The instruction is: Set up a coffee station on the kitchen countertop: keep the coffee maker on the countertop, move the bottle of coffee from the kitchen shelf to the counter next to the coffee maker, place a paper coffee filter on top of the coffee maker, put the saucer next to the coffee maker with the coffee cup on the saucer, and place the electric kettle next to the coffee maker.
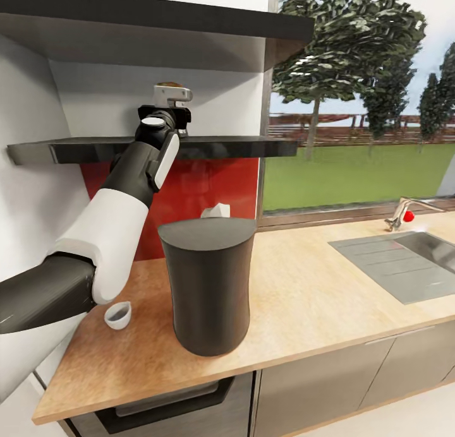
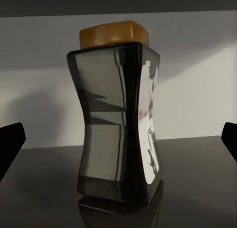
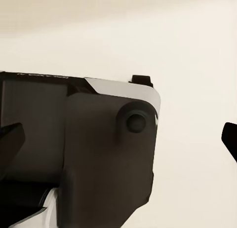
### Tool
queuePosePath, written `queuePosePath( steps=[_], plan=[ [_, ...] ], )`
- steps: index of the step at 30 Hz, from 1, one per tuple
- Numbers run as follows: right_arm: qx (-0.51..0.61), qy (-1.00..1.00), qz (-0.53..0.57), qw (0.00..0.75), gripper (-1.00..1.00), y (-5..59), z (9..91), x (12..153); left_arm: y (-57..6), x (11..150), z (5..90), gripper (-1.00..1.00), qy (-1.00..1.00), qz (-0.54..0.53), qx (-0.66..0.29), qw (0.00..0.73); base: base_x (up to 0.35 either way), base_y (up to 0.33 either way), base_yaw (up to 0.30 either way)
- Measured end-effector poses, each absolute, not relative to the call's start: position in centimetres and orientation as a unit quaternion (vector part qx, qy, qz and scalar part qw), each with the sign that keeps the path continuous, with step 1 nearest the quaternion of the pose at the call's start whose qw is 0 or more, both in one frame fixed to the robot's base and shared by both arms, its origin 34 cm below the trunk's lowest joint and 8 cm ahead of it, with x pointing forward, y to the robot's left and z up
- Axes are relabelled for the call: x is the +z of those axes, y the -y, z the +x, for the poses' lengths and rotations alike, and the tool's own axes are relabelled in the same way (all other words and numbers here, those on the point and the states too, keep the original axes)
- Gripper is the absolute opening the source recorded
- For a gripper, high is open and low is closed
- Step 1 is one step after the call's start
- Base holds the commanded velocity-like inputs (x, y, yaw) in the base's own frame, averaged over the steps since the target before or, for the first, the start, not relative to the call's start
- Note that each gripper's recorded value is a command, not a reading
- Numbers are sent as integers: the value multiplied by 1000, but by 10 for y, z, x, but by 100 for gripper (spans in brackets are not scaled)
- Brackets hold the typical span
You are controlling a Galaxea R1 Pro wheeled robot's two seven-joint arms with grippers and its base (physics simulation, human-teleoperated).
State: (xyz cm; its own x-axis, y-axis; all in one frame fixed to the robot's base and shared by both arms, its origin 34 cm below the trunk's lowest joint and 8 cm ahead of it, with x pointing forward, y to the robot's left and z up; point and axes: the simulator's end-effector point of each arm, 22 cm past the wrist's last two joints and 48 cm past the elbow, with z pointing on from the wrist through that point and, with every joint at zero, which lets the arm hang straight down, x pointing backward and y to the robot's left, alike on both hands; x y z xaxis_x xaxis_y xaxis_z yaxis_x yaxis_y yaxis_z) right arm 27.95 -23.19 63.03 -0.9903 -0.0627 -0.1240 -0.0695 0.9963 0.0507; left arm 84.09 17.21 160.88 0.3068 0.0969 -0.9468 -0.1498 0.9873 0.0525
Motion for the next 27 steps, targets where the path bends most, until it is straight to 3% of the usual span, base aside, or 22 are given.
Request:
queuePosePath(
  steps=[13, 27],
  plan=[
    [13, -998, -34, 42, 100, 253, 253, 626, -173, 1622, 833, 100, -571, -27, 73, 817, 39, 2, 0],
    [27, -998, -39, 44, 100, 234, 254, 626, -178, 1585, 847, 100, -601, -27, 73, 796, 73, 32, 0]
  ],
)
